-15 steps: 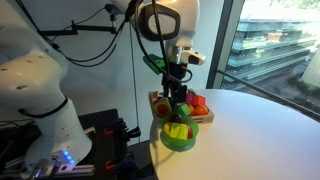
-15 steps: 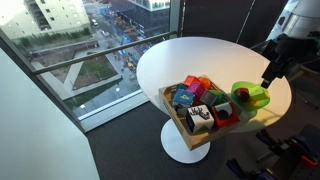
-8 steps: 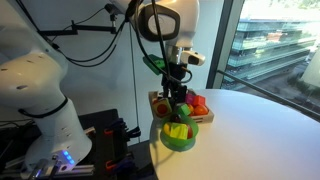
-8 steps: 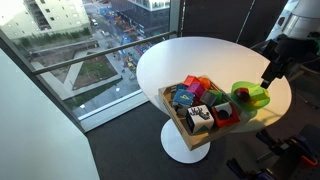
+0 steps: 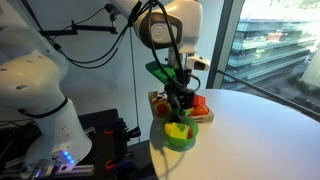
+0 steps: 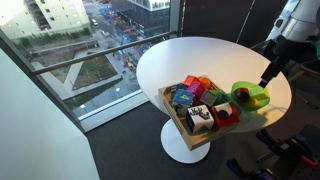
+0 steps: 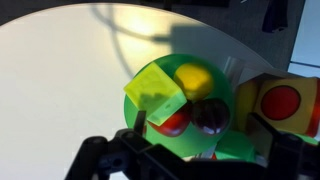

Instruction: Put the yellow block on the table

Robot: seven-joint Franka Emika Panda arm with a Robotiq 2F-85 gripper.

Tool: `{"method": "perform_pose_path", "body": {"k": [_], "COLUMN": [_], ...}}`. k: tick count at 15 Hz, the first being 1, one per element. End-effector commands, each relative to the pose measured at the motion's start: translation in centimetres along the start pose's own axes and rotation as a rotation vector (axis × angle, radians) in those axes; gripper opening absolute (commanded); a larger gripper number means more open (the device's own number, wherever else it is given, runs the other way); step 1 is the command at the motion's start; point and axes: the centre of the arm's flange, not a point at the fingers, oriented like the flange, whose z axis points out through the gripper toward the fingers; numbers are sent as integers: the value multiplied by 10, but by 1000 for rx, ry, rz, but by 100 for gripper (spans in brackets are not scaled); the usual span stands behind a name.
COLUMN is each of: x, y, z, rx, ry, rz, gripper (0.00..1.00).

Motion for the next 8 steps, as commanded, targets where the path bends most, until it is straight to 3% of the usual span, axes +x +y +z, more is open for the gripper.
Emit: {"method": "perform_pose_path", "body": {"k": [1, 8], "x": [2, 8], "y": [16, 20], "z": [17, 49], "rx": [-14, -38], "ry": [22, 72], "rz": [-74, -180], "gripper": [100, 100]}}
